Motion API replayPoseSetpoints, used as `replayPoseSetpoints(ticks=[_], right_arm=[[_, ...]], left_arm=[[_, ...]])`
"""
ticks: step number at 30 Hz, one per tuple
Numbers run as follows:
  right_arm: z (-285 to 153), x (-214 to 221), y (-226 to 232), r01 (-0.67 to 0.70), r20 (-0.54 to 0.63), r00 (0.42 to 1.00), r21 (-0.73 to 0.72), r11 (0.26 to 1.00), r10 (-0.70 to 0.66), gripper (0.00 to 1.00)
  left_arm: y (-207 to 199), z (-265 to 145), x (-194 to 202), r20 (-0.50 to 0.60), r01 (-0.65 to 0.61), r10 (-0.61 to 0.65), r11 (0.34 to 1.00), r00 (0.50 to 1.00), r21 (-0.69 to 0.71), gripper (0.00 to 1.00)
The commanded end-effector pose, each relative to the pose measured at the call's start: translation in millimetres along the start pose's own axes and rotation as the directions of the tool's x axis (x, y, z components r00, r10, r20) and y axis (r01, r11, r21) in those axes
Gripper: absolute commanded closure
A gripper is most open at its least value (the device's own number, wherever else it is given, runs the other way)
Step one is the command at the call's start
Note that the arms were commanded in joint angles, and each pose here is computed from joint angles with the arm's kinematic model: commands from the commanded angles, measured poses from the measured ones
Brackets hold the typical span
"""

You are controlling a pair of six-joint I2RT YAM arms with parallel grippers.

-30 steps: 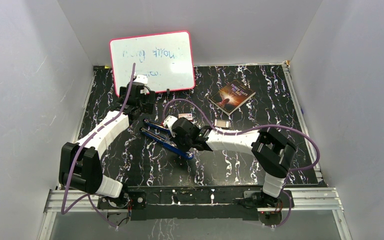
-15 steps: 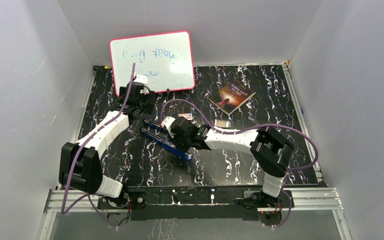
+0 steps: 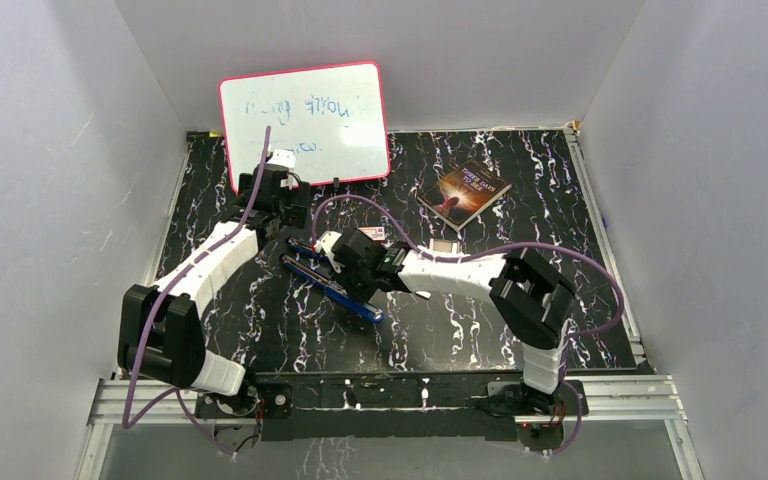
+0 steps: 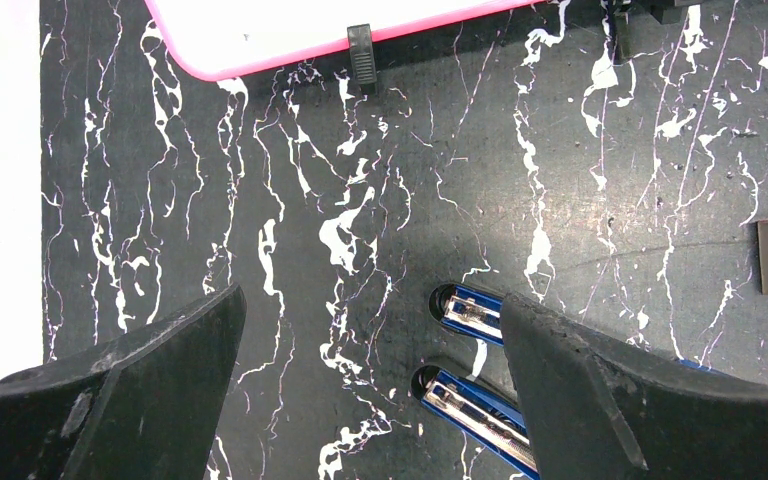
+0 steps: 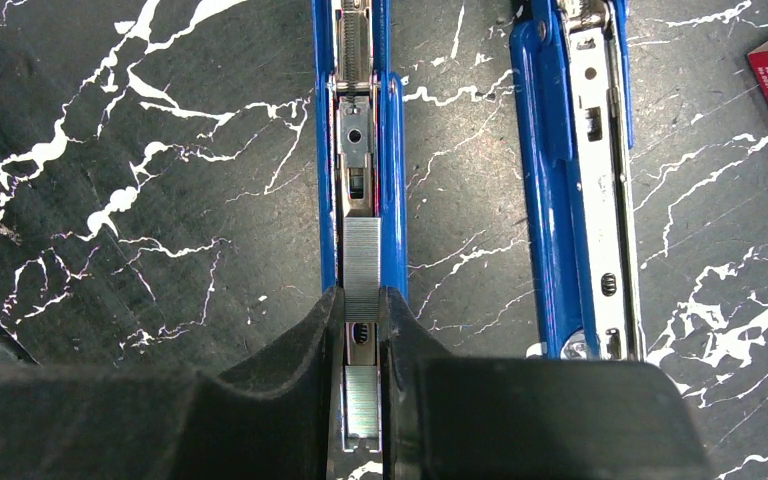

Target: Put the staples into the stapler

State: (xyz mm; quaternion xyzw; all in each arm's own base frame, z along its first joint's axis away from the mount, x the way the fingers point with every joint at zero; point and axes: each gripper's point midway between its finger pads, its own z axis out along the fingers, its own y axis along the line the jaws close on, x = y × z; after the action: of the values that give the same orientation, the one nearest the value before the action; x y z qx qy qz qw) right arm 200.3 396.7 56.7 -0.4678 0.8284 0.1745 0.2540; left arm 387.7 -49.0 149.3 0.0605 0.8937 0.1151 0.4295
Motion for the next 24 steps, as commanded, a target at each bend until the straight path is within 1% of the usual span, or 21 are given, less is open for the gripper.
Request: replayPoseSetpoints(ticks=[1,11,24], right_arm=[[1.9,17.3,4.6,0.009,-0.096,0.995,-0.032,0.999,-0.012,1.00],[-2.7,26.1,6.4,-0.008,-0.145,0.989,-0.037,0.999,0.002,1.00],[-13.1,31.7,5.1,-0.012,-0.153,0.988,-0.031,0.999,0.007,1.00]], left_arm=[[4.0,-4.2,-3.4,0.019,-0.005,0.005,1.000,1.000,-0.017,0.02],[4.0,-4.6,-3.5,0.020,-0.004,0.005,1.000,1.000,-0.017,0.02],[3.1,-3.7,-3.5,0.019,-0.007,0.008,1.000,1.000,-0.015,0.02]])
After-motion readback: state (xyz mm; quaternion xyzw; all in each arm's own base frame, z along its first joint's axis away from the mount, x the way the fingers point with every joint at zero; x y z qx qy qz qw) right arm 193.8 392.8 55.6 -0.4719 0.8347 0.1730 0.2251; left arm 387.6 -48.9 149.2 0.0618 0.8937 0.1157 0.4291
